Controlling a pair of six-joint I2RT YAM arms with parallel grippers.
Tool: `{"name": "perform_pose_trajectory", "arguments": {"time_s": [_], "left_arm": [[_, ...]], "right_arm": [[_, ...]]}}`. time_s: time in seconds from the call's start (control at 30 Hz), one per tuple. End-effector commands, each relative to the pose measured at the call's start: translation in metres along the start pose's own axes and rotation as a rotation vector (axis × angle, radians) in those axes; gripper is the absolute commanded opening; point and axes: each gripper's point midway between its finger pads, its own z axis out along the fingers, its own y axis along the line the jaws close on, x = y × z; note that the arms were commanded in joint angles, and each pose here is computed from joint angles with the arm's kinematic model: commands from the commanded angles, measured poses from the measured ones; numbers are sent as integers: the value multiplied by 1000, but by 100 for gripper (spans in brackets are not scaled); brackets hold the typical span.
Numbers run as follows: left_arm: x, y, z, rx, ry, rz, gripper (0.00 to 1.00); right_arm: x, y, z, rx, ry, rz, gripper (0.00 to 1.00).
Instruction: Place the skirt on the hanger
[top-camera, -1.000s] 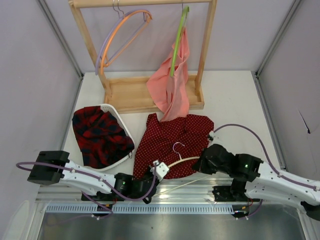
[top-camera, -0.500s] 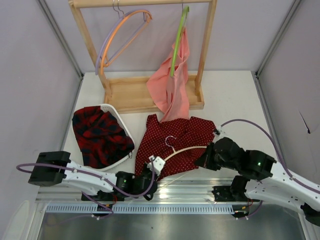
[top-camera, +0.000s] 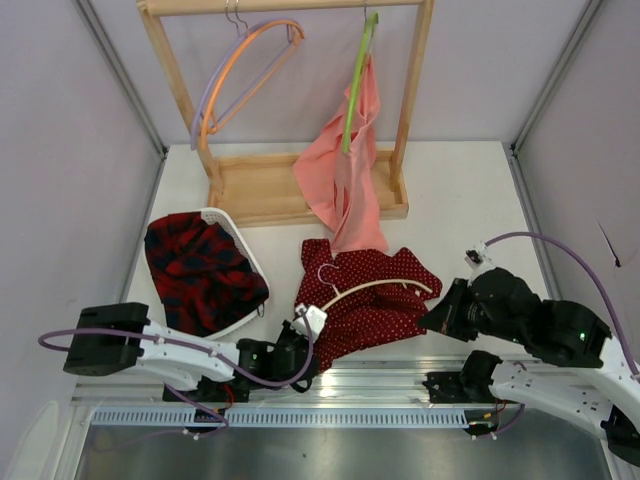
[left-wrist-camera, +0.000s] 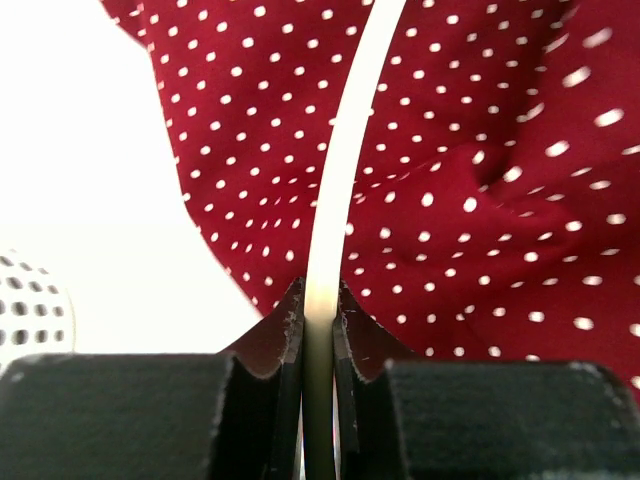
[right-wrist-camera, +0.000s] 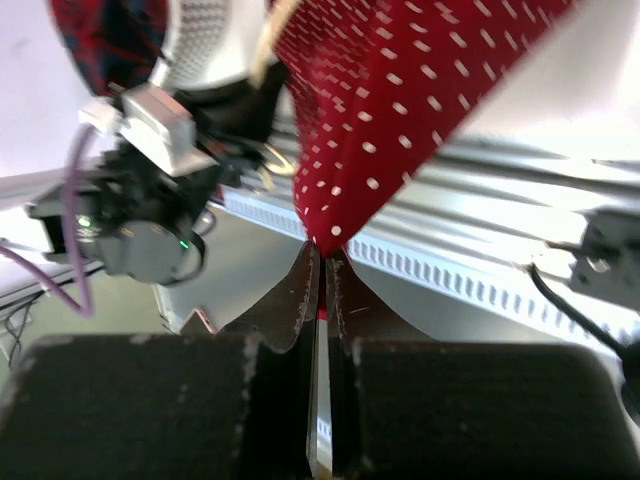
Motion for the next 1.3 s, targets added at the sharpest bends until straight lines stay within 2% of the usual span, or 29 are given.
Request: {"name": "perform_pose_trajectory", "arguments": {"time_s": [0.0, 0.17, 0.37, 0.4, 0.53, 0.6, 0.63, 0.73, 0.8, 0.9, 1.0, 1.13, 1.2, 1.23, 1.27], "left_arm": [[-22, 17, 5, -98, -57, -68, 0], [-26, 29, 8, -105, -83, -90, 0], [-34, 31, 10, -101, -105, -85, 0], [-37, 30, 10, -95, -110, -83, 0], [-43, 22, 12, -68, -121, -83, 0], [-40, 21, 13, -74, -110, -65, 0], [-44, 20, 13, -76, -112, -66, 0], [-46, 18, 14, -73, -115, -53, 0], [-48, 17, 15, -67, -117, -44, 0], [-48, 17, 16, -74, -116, -35, 0], [-47, 17, 17, -81, -112, -34, 0], [-50, 18, 19, -100, -116, -58, 0], [-51, 15, 21, -96, -120, -81, 0], [-51, 14, 22, -97, -120, -88, 0], [-49, 13, 23, -103, -115, -84, 0]], "right_arm": [[-3, -15, -27, 23, -31, 75, 0], [7, -30, -46, -14, -22, 155, 0], [40, -78, -27, 189, 97, 147, 0], [45, -83, -21, 224, 119, 133, 3], [35, -80, -16, 303, 119, 53, 33], [31, -65, -12, 285, 126, 32, 65], [25, -52, -15, 242, 116, 8, 68], [12, -16, -11, 149, 100, -38, 85], [0, 12, -8, 89, 82, -83, 90], [-4, 45, 7, 3, 81, -99, 90], [21, 58, 53, -45, 121, -109, 86], [65, 25, 108, 66, 166, -140, 83], [61, 22, 120, 80, 91, -87, 83], [64, 15, 129, 95, 64, -6, 84], [59, 27, 130, 30, 11, 52, 86]]}}
